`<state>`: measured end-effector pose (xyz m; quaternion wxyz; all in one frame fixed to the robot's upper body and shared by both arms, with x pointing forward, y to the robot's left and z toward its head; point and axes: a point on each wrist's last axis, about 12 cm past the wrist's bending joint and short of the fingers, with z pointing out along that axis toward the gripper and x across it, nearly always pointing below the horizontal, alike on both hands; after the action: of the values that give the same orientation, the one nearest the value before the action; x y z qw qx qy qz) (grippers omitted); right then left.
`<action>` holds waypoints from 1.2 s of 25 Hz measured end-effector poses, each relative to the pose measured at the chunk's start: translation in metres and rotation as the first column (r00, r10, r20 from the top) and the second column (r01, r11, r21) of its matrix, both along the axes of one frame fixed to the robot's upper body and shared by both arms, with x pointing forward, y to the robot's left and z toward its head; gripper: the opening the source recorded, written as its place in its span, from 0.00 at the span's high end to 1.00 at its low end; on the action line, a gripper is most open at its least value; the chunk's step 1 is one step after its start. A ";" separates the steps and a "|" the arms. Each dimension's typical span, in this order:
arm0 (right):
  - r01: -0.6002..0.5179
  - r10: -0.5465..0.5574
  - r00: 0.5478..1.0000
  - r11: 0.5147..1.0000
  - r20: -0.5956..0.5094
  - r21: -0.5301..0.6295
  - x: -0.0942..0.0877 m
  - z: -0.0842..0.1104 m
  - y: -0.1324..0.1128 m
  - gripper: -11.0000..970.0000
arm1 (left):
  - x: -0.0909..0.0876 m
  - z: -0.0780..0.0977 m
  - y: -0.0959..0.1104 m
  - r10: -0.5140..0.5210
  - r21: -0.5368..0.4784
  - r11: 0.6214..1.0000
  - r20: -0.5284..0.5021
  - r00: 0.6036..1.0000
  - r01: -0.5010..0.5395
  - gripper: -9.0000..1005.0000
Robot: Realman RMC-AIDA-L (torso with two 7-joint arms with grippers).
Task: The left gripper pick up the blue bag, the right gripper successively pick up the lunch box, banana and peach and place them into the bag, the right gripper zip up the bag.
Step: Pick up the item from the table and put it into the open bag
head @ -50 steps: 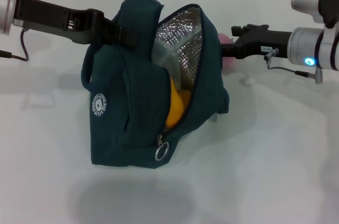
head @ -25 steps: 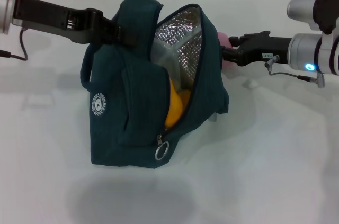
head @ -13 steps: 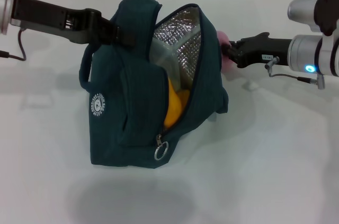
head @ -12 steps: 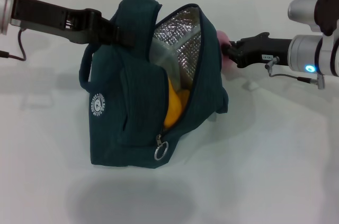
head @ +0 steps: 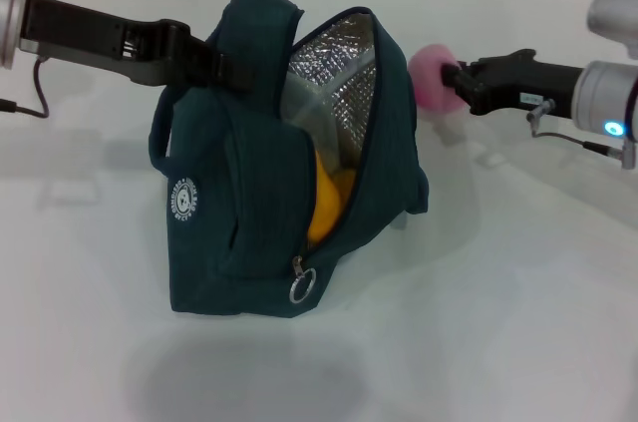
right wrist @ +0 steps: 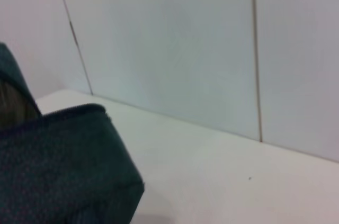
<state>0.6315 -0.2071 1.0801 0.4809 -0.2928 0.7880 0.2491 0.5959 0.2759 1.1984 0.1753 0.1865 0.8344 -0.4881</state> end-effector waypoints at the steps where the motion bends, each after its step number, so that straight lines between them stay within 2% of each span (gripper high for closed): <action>1: 0.010 -0.010 1.000 1.000 0.005 0.016 -0.002 0.001 -0.004 0.96 | 0.000 0.000 0.000 0.000 0.000 1.000 0.000 1.000 0.000 0.96; 6: 0.042 -0.046 0.999 0.993 0.029 0.106 -0.007 0.008 -0.021 0.96 | -0.002 -0.002 0.001 0.000 -0.001 1.000 -0.003 1.000 0.000 0.96; 10: 0.041 -0.059 0.995 0.975 0.076 0.220 -0.015 0.022 -0.039 0.96 | -0.003 -0.004 0.003 0.001 0.000 1.000 -0.003 1.000 -0.001 0.96; 14: 0.000 -0.060 0.988 0.922 0.144 0.386 -0.028 0.041 -0.058 0.96 | -0.004 -0.005 0.004 0.005 -0.001 1.000 -0.005 1.000 -0.005 0.96; 18: -0.110 -0.008 0.974 0.858 0.226 0.503 -0.040 0.059 -0.063 0.95 | -0.005 -0.006 0.005 0.008 -0.004 1.000 -0.006 1.000 -0.008 0.96; 21: -0.214 0.080 0.962 0.812 0.261 0.542 -0.047 0.067 -0.052 0.95 | -0.005 -0.006 0.006 0.010 -0.004 1.000 -0.005 1.000 -0.010 0.96; 26: -0.341 0.253 0.940 0.756 0.231 0.558 -0.047 0.066 -0.006 0.93 | -0.004 -0.005 0.007 0.016 -0.007 1.000 -0.001 1.000 -0.016 0.96; 30: -0.355 0.300 0.935 0.765 0.190 0.537 -0.040 0.062 0.016 0.92 | -0.004 -0.005 0.007 0.016 -0.008 1.000 -0.002 1.000 -0.016 0.96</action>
<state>0.5910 -0.1916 1.1422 0.5305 -0.2820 0.5926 0.5366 0.5914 0.2828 1.1934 0.1795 0.1785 0.8341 -0.4901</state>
